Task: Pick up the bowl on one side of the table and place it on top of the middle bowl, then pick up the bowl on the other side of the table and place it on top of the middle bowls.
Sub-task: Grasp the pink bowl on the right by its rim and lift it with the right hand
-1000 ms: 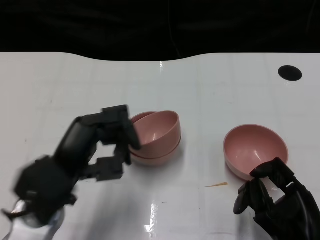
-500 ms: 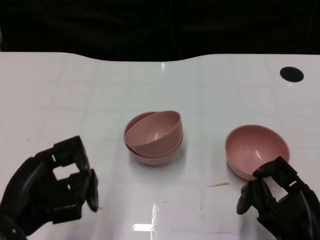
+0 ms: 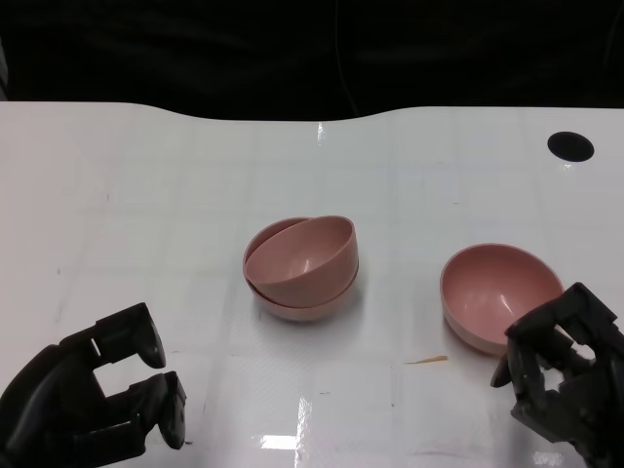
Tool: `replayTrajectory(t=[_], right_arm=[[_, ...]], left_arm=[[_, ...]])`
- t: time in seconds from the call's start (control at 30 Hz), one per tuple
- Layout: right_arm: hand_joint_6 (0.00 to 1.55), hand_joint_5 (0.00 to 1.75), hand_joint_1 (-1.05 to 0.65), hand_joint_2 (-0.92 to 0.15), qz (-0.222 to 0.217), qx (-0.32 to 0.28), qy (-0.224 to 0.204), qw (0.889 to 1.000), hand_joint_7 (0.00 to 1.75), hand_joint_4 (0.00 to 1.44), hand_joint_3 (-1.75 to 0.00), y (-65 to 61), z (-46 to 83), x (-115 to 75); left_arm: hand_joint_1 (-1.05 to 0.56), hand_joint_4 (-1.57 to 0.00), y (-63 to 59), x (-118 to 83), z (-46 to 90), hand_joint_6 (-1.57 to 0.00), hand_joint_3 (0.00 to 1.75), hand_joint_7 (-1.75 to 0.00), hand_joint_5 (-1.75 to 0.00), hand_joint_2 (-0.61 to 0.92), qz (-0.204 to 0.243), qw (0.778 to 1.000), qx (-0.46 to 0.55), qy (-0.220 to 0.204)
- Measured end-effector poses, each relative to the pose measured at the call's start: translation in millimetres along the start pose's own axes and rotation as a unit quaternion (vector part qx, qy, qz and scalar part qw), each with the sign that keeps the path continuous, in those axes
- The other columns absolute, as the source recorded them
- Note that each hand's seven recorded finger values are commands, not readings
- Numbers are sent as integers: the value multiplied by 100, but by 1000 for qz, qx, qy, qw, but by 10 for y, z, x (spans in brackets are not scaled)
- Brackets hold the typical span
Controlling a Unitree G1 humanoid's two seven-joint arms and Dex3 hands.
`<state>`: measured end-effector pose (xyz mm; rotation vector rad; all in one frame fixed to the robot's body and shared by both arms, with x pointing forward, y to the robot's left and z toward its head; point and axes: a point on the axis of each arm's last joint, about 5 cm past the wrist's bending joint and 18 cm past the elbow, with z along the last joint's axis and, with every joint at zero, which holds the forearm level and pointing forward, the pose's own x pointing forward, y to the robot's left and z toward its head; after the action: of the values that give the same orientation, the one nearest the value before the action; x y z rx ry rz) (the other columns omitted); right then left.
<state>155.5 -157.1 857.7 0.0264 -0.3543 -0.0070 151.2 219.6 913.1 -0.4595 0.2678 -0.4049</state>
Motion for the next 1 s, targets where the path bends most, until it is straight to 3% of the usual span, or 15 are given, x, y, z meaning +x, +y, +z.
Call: replayTrajectory(t=[0.03, 0.07, 0.13, 0.2, 0.27, 0.33, 0.4, 0.53, 0.77, 1.0], right_arm=[[88, 151, -11, -77, 7, -48, -19, 999, 86, 77, -75, -20, 18, 18], [91, 119, -20, -86, 15, -92, -37, 995, 58, 75, -54, -45, 36, 40], [91, 63, -35, -91, 37, -176, -63, 982, 20, 76, -41, -93, 70, 85], [83, 33, -45, -92, 65, -262, -81, 959, 6, 73, -37, -136, 109, 120], [65, 12, -59, -92, 99, -357, -91, 924, 1, 61, -34, -181, 172, 172], [57, 6, -68, -92, 121, -442, -81, 885, 0, 55, -34, -233, 233, 235], [52, 2, -77, -92, 133, -497, -60, 856, 0, 51, -32, -238, 235, 289], [46, 0, -83, -92, 154, -548, -26, 822, 0, 47, -30, -240, 195, 361], [43, 0, -84, -92, 195, -580, -3, 791, 0, 45, -27, -190, 117, 506], [45, 1, -80, -92, 220, -593, 11, 774, 1, 47, -26, -145, 10, 586]], left_arm=[[21, -89, 14, 7, -7, -65, 146, -175, -175, 92, -2, 1000, -2, 2], [20, -89, 25, 12, -15, -65, 145, -175, -175, 92, -2, 1000, -5, 4], [20, -89, 41, 16, -29, -65, 144, -175, -175, 92, -1, 1000, -8, 9], [21, -89, 53, 22, -37, -65, 143, -175, -175, 92, -2, 1000, -11, 12], [23, -89, 74, 33, -42, -65, 144, -175, -175, 92, 0, 1000, -12, 17], [24, -88, 84, 49, -31, -64, 145, -175, -175, 92, 2, 1000, -8, 19], [25, -87, 83, 59, -21, -64, 145, -175, -175, 92, 3, 1000, -4, 19], [25, -83, 81, 64, -16, -60, 141, -175, -175, 92, 10, 1000, 6, 23], [24, -70, 28, 70, -2, -52, 138, -175, -175, 92, 21, 999, 9, 25], [23, -70, 24, 79, -11, -52, 140, -175, -175, 92, 24, 999, 10, 24]])
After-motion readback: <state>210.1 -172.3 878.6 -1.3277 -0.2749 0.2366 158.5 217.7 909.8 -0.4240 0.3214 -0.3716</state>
